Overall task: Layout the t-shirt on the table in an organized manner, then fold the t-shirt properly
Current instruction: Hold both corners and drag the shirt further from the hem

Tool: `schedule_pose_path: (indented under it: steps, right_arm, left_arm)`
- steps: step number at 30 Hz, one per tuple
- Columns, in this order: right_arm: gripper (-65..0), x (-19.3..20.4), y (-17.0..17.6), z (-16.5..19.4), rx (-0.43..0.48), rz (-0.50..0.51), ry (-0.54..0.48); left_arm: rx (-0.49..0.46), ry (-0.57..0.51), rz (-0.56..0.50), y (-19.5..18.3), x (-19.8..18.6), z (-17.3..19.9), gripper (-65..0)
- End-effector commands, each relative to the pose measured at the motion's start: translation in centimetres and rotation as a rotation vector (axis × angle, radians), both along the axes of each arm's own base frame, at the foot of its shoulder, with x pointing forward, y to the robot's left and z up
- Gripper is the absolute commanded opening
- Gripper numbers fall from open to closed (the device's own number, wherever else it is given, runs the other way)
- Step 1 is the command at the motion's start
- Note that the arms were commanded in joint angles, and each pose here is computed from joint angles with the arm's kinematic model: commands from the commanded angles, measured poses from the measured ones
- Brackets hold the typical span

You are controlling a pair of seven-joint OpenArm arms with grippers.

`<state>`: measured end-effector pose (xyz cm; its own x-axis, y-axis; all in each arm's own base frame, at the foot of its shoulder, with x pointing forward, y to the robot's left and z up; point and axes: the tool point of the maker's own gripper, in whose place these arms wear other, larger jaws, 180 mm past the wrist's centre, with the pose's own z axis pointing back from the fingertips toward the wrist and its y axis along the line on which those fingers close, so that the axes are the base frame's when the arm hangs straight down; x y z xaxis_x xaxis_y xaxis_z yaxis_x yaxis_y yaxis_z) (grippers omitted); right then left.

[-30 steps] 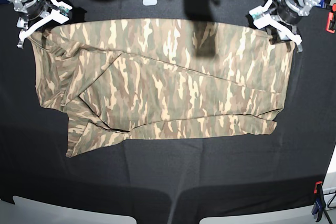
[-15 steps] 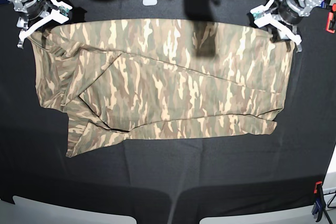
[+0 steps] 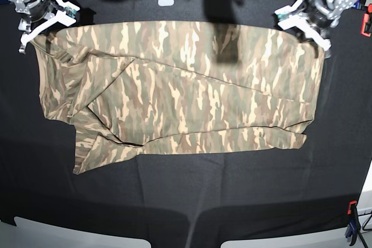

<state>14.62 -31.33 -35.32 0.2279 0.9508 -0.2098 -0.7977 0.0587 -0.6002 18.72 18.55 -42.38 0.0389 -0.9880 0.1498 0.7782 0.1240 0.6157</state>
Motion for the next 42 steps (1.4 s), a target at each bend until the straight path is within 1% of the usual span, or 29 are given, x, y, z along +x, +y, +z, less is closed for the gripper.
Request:
schedule_pose_path:
  steps: [1,2,4,6,7,9,13,15,20,24,26,29,34,39,42]
  right_arm:
    - [-65.0,0.8,-0.2,0.9,-0.021,0.007,-0.033]
    - [-65.0,0.8,-0.3,0.9,-0.021,0.005,-0.035]
    - [-65.0,1.0,-0.3,1.0,-0.015,-0.003,-0.052]
    - [-65.0,1.1,-0.2,1.2,-0.010,-0.009,-0.068]
    - [-65.0,1.1,-0.1,1.2,-0.007,-0.008,-0.069]
    - [-65.0,1.2,0.3,1.4,0.005,-0.002,-0.074]
    - [-65.0,1.1,1.6,1.8,0.055,-0.013,-0.069]
    - [-65.0,0.9,1.9,1.8,0.064,-0.017,-0.061]
    - [-65.0,-2.1,2.1,0.7,0.054,0.002,0.039]
    - [-65.0,-4.4,1.8,0.1,0.030,0.000,0.101]
    - [-65.0,-4.7,1.3,0.3,-0.011,0.014,0.089]
    - [-65.0,-5.0,0.7,0.7,-0.051,0.008,0.079]
    - [-65.0,-4.9,0.2,0.9,-0.076,-0.006,0.071]
    - [-65.0,-5.0,-0.1,1.0,-0.090,-0.017,0.072]
    - [-65.0,-5.0,-0.2,1.0,-0.093,-0.018,0.072]
  left_arm:
    - [0.003,-0.026,-0.005,0.2,0.6,0.6,-65.0]
    - [0.011,-0.035,0.007,0.4,0.8,0.7,-65.0]
    - [0.038,-0.073,0.075,1.6,1.2,1.1,-65.0]
    - [0.089,-0.122,0.138,3.0,1.6,1.7,-65.0]
    - [0.113,-0.149,0.147,3.5,1.6,2.0,-65.0]
    - [0.138,-0.171,0.136,3.7,0.9,2.1,-65.0]
    - [0.166,-0.133,0.098,3.5,-1.8,1.3,-65.0]
    - [0.160,-0.141,0.104,3.4,-2.7,1.5,-65.0]
    - [0.192,-0.189,0.140,3.8,-3.7,2.6,-65.0]
    - [0.169,-0.168,0.139,3.0,-4.8,2.8,-65.0]
    - [0.158,-0.158,0.137,2.7,-5.4,2.9,-65.0]
    - [0.167,-0.144,0.155,2.8,-6.0,3.1,-65.0]
    - [0.198,-0.116,0.183,3.5,-7.1,2.9,-65.0]
    - [0.204,-0.072,0.172,3.5,-9.0,2.4,-65.0]
    - [0.226,-0.084,0.141,3.4,-9.4,2.6,-65.0]
